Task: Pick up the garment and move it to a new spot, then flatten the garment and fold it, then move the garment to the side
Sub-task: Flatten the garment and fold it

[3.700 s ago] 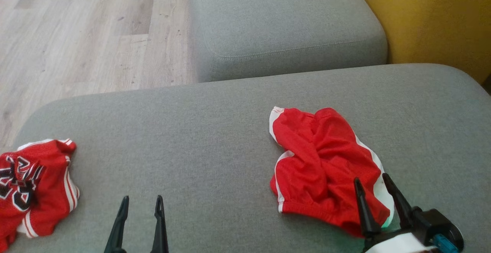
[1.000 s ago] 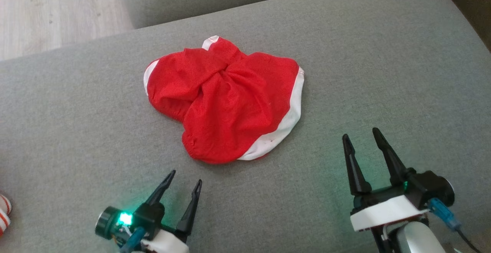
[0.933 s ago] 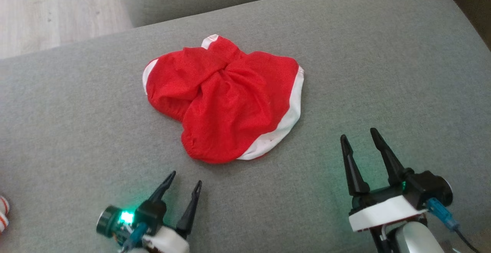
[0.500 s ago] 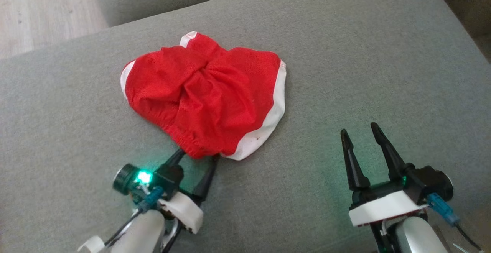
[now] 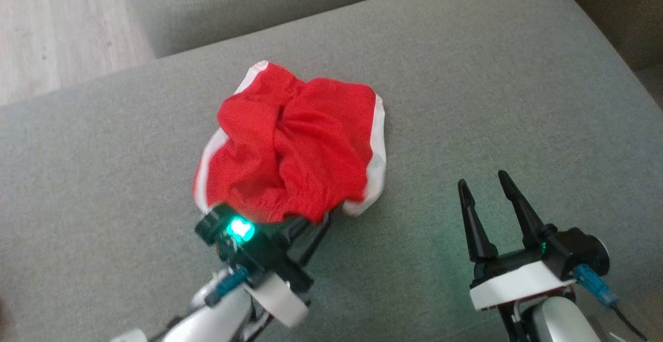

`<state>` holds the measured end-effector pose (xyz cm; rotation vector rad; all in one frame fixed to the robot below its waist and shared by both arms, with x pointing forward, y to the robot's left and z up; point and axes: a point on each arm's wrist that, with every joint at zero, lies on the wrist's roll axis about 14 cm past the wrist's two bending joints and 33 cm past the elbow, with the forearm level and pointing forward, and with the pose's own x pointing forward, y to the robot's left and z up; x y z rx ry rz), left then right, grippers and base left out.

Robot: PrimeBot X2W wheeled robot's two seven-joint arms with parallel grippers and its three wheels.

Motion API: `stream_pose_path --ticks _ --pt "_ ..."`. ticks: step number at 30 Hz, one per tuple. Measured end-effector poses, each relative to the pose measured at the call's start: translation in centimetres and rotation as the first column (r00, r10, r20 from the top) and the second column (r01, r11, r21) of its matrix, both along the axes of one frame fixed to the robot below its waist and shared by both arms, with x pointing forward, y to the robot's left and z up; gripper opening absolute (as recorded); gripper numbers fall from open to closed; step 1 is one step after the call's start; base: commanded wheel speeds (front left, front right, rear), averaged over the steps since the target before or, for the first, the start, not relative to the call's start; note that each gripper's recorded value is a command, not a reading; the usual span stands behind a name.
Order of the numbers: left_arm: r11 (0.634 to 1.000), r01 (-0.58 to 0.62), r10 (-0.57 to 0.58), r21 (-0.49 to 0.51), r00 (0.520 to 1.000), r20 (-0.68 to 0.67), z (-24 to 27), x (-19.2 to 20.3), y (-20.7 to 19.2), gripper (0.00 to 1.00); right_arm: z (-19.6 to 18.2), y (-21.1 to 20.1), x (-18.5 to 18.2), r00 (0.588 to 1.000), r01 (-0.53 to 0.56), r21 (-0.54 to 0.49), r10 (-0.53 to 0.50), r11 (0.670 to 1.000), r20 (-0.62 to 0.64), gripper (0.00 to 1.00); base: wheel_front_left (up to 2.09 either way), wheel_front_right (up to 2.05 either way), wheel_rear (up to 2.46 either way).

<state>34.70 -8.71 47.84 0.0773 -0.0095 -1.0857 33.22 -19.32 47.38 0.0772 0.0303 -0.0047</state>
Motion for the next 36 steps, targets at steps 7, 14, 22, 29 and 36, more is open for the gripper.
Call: stream_pose_path --ticks 7,14,22,29,36 --pt "0.977 -0.003 0.018 -0.212 0.998 0.068 8.7 2.3 0.1 0.00 0.7 0.3 -1.0 1.000 -0.003 0.016 0.002 1.000 0.027 1.00 0.00 0.00 0.00" --pt "0.969 -0.204 0.146 -0.141 0.930 -0.338 5.4 6.6 3.2 0.00 0.1 0.7 -2.6 1.000 -0.002 0.028 0.002 1.000 0.013 1.00 0.00 0.00 0.00" --pt "0.936 -0.348 0.258 -0.040 0.763 -0.593 -5.0 4.9 4.6 0.32 -1.3 1.2 -1.7 0.999 -0.018 0.027 0.019 0.999 -0.039 1.00 0.00 0.00 0.00" --pt "0.911 -0.367 0.190 -0.188 0.777 -0.600 -3.5 3.6 2.9 1.00 -1.5 2.3 0.1 0.997 -0.065 0.024 0.066 0.998 -0.045 1.00 0.00 0.00 0.00" --pt "0.896 -0.388 0.210 -0.215 0.798 -0.565 -2.4 4.0 4.1 1.00 -1.4 3.2 0.6 0.994 -0.098 0.027 0.099 0.995 -0.039 1.00 0.00 0.00 0.00"
